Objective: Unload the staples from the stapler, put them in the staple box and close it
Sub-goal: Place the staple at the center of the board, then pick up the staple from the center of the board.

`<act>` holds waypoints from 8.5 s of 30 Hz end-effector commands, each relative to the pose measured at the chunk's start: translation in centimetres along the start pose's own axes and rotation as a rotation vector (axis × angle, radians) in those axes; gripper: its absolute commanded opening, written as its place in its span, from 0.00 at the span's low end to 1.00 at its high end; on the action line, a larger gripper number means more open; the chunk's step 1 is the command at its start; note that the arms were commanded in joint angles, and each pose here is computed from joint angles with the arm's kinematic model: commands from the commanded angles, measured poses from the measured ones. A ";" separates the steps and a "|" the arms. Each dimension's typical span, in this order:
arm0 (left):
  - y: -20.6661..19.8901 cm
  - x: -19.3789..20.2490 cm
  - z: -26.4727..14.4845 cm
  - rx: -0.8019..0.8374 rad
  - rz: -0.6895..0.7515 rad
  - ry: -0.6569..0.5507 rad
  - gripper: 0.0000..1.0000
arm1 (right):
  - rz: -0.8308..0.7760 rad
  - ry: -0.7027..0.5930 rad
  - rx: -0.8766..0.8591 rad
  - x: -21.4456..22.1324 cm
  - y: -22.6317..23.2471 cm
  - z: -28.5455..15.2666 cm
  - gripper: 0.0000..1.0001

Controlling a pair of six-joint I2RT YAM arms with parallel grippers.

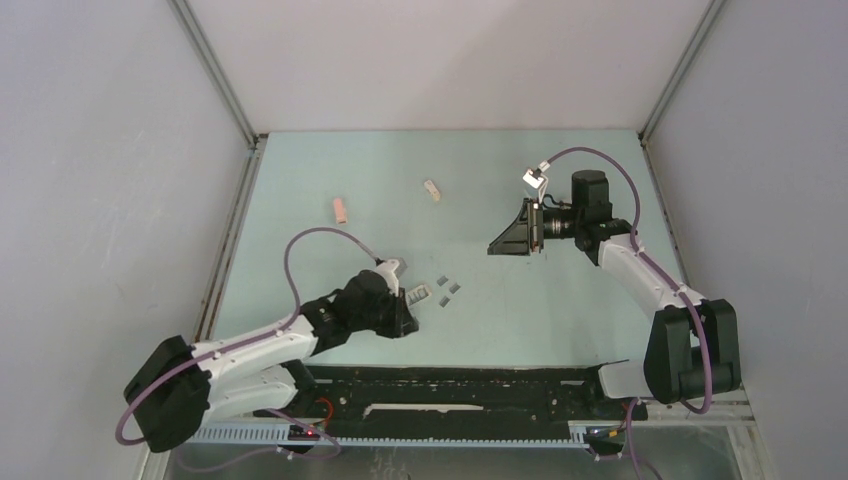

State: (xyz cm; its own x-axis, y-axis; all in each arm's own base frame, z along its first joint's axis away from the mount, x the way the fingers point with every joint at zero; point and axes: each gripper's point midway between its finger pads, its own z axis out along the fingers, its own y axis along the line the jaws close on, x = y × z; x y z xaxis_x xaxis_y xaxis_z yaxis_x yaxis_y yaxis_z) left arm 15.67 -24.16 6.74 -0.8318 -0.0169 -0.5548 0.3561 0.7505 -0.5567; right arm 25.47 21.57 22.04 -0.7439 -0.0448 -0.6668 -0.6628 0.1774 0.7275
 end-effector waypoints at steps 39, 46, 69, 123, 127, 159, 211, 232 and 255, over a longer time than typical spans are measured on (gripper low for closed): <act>-0.3 -0.4 4.7 -0.321 0.357 0.237 0.30 | -0.082 -0.023 -0.006 -1.5 1.0 -0.7 0.56; -2.1 -4.1 1.6 -0.281 0.320 0.021 0.41 | -0.093 -0.021 -0.004 -1.4 0.9 -0.6 0.56; -0.1 -5.4 -0.9 -0.058 -0.104 -0.351 0.98 | -0.339 0.038 0.023 0.3 2.5 0.6 0.56; 2.0 -2.5 5.6 -0.563 0.013 -0.081 0.55 | -0.324 0.035 0.009 0.3 2.5 0.3 0.56; 2.1 -2.4 5.7 -0.572 0.016 -0.078 0.55 | -0.323 0.034 0.007 0.3 2.6 0.3 0.56; 1.9 -1.4 6.4 -0.593 0.012 -0.046 0.40 | -0.319 0.033 0.001 0.3 2.8 0.2 0.56; 0.8 -1.0 6.6 -0.415 -0.089 -0.099 0.15 | -0.299 0.029 0.002 0.2 2.6 0.1 0.56; 0.1 -1.9 5.9 -0.294 -0.172 -0.143 0.15 | -0.270 0.043 -0.003 0.6 2.1 0.4 0.56; -4.1 -8.9 -0.1 0.180 -0.393 -0.458 0.15 | 0.051 0.158 -0.179 5.2 0.4 4.6 0.67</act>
State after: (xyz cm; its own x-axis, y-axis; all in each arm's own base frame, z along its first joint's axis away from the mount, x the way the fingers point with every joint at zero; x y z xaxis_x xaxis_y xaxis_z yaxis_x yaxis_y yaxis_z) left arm 20.96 -26.68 9.57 -0.7136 -0.4837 -0.5067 0.0948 0.6500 -0.7540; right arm 22.21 24.87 17.24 -0.7675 -0.1977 -0.6099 -0.6324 0.0773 0.7708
